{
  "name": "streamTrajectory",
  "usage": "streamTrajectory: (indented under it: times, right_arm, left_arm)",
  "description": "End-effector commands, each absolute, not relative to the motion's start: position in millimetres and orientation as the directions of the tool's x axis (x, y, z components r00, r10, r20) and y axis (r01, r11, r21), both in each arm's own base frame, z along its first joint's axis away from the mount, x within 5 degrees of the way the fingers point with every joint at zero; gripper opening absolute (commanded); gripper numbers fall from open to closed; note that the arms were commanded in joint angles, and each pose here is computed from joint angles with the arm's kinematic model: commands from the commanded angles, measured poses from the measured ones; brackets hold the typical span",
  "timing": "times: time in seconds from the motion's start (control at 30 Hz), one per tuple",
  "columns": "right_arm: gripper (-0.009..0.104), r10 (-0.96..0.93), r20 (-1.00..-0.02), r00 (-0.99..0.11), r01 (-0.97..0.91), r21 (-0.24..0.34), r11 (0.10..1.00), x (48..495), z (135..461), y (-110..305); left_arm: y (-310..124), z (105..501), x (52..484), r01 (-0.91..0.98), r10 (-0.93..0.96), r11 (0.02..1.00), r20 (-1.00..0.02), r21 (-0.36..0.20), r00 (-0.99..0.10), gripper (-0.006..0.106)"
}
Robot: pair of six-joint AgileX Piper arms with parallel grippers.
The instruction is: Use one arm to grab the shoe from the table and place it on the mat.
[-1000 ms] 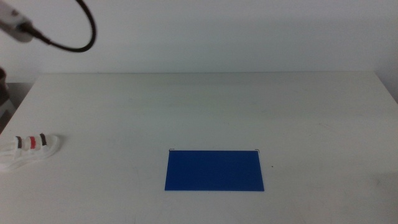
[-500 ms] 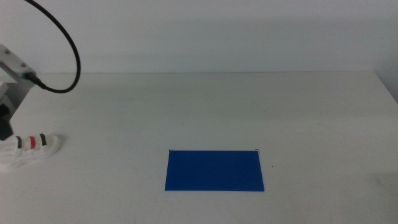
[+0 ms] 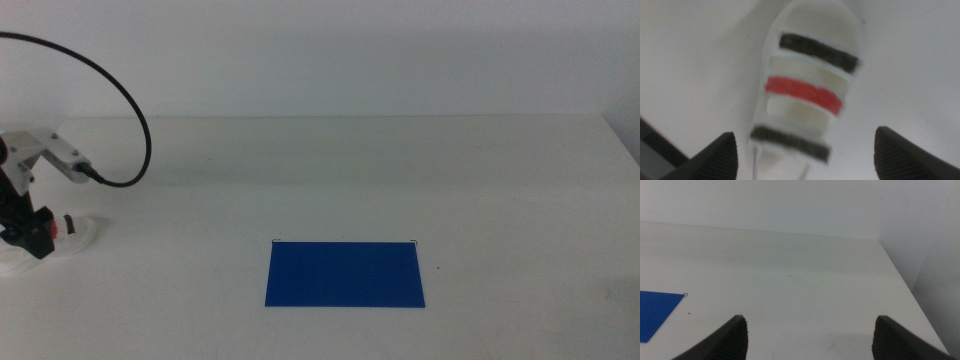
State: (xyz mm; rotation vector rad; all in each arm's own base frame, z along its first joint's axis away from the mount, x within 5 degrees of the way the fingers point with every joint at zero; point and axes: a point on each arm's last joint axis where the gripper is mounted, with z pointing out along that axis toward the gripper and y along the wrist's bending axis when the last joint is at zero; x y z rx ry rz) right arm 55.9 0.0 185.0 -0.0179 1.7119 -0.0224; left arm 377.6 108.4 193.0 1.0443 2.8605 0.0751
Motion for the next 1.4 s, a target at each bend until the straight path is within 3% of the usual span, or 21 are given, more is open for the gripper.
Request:
streamTrajectory:
  times: [0.0, 0.23, 0.33, 0.47, 0.63, 0.77, 1.07, 1.37]
  right_arm:
    - [0.064, -0.043, -0.998, -0.044, 0.009, -0.043, 0.999, 55.1, 191.7, -0.5]
    - [0.064, -0.043, -0.998, -0.044, 0.009, -0.043, 0.999, 55.1, 191.7, -0.5]
    - [0.064, -0.043, -0.998, -0.044, 0.009, -0.043, 0.999, 55.1, 191.7, -0.5]
    - [0.064, -0.043, -0.998, -0.044, 0.009, -0.043, 0.999, 55.1, 191.7, -0.5]
    - [0.064, -0.043, -0.998, -0.044, 0.009, -0.043, 0.999, 55.1, 191.7, -0.5]
    - [0.064, -0.043, -0.998, -0.044, 0.009, -0.043, 0.999, 55.1, 191.7, -0.5]
    - [0.064, -0.043, -0.998, -0.044, 0.009, -0.043, 0.999, 55.1, 191.7, -0.5]
    - [0.064, -0.043, -0.998, -0.044, 0.009, -0.043, 0.999, 55.1, 191.7, -0.5]
  left_arm:
    - [108.4, 212.2, 383.1, 0.638, 0.654, 0.756, -0.129, 0.144, -0.745, 0.094]
    - [111.0, 192.2, 390.8, 0.645, 0.660, 0.751, -0.123, 0.142, -0.741, 0.093]
    - [110.9, 191.0, 390.6, 0.637, 0.650, 0.759, -0.120, 0.134, -0.750, 0.088]
    - [111.8, 190.9, 389.9, 0.625, 0.638, 0.769, -0.114, 0.133, -0.762, 0.064]
    - [110.2, 190.4, 387.0, 0.626, 0.634, 0.773, -0.097, 0.100, -0.767, 0.020]
    - [103.1, 193.9, 387.1, 0.618, 0.623, 0.782, -0.092, 0.077, -0.777, 0.000]
    - [55.8, 208.0, 395.3, 0.675, 0.678, 0.735, -0.070, 0.063, -0.732, -0.001]
    - [-18.3, 231.8, 383.1, 0.745, 0.745, 0.666, -0.049, 0.021, -0.665, -0.001]
